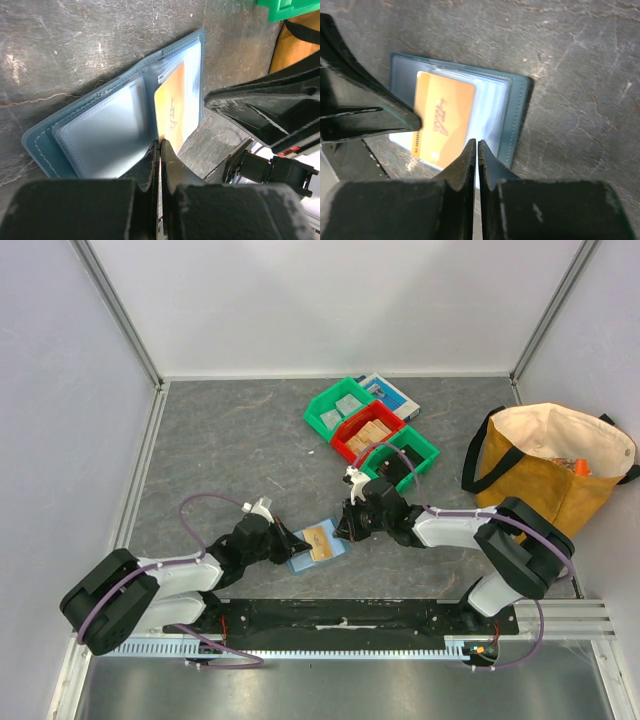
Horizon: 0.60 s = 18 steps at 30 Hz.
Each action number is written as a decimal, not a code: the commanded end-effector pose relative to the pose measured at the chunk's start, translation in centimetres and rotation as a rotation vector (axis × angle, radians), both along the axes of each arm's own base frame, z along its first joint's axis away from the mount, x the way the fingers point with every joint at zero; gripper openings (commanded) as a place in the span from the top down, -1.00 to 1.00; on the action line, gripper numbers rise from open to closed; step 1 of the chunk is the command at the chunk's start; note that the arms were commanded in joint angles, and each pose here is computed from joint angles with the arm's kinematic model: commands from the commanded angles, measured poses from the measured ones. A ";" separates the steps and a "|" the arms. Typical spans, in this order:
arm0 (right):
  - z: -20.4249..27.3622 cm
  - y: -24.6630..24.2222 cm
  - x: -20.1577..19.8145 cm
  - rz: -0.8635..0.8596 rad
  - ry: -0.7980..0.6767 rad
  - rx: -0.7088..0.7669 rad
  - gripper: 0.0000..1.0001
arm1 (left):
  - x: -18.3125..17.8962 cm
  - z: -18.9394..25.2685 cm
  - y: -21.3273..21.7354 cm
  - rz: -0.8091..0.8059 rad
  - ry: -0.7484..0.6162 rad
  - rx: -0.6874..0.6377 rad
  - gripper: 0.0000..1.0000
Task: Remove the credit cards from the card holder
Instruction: Remove the credit card from the card holder.
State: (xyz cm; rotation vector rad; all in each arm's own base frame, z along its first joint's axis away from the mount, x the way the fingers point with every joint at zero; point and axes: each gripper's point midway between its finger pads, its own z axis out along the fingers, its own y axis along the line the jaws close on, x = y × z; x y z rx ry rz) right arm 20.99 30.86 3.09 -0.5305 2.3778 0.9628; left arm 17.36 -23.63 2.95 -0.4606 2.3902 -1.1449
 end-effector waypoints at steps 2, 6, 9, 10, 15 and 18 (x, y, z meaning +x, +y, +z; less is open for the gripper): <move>4.4 2.3 0.3 0.045 -0.037 0.161 0.80 | 0.6 0.0 -0.2 0.015 0.002 0.015 0.96; 4.6 3.6 -0.3 0.078 0.017 0.227 0.80 | 0.8 0.0 -0.5 0.009 0.001 0.017 0.97; 3.2 3.4 -0.3 0.059 0.050 0.208 0.80 | 0.9 0.1 -0.6 0.007 -0.001 0.015 0.96; 2.7 3.4 -0.4 0.057 0.059 0.198 0.81 | 0.9 0.1 -0.6 0.007 -0.001 0.015 0.97; -0.2 2.3 -0.9 0.019 0.121 0.136 0.81 | 0.8 0.0 -0.4 0.015 -0.002 0.014 0.96; -1.7 1.2 -1.0 -0.022 0.145 0.089 0.84 | 0.7 -0.1 -0.3 0.018 0.004 0.013 0.96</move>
